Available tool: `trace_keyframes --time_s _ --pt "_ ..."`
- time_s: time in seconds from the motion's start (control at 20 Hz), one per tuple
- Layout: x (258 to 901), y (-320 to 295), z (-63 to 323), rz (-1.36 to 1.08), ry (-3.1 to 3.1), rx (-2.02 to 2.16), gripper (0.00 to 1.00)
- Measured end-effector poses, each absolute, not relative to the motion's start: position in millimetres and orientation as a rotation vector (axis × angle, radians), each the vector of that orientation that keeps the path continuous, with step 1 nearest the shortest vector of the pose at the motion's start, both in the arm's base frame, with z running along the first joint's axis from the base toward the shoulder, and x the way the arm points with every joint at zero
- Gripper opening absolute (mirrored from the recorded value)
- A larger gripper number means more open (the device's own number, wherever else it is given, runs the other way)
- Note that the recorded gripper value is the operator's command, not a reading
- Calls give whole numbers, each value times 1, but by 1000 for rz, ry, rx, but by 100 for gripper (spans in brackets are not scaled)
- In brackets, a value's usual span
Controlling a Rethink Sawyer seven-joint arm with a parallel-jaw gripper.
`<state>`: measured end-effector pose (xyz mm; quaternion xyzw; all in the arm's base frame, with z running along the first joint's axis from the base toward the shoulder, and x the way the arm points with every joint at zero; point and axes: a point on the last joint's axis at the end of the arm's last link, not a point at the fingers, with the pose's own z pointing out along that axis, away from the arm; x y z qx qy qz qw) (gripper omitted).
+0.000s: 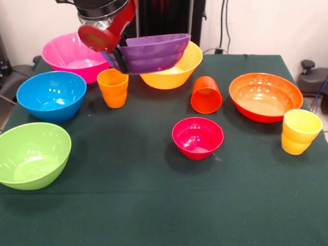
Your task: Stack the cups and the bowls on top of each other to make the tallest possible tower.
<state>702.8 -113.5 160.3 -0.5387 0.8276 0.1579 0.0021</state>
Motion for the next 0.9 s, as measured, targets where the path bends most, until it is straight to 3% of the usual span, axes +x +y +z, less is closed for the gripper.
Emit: trace_keyframes --time_s 0.9 --pt "710 -79 137 390 2706 -1340 0"
